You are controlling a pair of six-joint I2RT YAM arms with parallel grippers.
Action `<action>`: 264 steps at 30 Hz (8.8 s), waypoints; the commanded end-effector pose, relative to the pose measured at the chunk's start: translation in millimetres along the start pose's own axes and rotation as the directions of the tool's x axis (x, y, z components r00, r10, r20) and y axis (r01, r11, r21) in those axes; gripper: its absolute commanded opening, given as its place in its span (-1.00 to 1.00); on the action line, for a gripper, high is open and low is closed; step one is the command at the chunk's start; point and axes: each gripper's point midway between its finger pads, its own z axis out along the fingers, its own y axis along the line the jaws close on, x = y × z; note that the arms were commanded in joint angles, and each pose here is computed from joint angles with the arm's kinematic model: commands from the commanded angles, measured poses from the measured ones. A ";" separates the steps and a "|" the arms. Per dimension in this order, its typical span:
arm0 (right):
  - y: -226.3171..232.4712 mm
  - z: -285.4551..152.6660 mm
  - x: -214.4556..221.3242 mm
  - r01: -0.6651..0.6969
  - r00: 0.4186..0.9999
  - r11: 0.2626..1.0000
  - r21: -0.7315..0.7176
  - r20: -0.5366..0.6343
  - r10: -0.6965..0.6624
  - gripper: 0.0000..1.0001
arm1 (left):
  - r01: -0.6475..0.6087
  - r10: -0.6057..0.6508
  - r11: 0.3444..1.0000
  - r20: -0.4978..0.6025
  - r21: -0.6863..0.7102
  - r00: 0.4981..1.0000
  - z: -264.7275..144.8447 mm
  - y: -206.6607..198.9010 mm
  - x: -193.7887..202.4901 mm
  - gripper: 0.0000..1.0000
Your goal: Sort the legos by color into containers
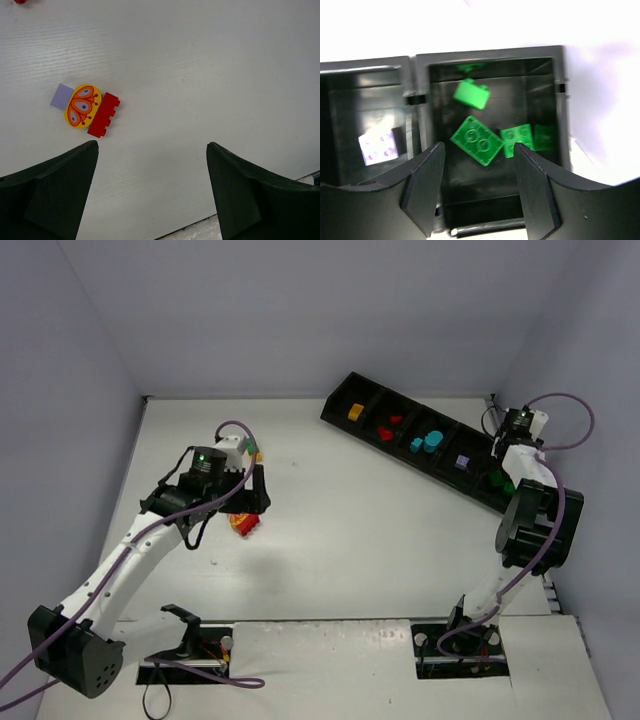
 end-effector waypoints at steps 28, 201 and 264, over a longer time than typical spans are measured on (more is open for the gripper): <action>238.2 -279.1 118.6 0.447 0.891 0.473 -0.759 0.330 -0.311 0.11 | 0.554 -0.629 0.709 -0.037 -0.438 0.776 70.4 116.5 14.2 0.77; 308.6 -263.1 45.0 0.385 0.923 0.450 -0.805 0.338 -0.185 -1.00 | 0.202 -0.296 0.936 0.339 0.287 0.893 -25.3 -12.2 -65.8 -1.00; 334.0 -517.6 184.7 0.115 0.898 -0.257 -0.959 0.212 -0.386 0.31 | -0.728 0.605 0.670 0.461 0.145 0.649 -17.9 -44.5 -37.8 -1.00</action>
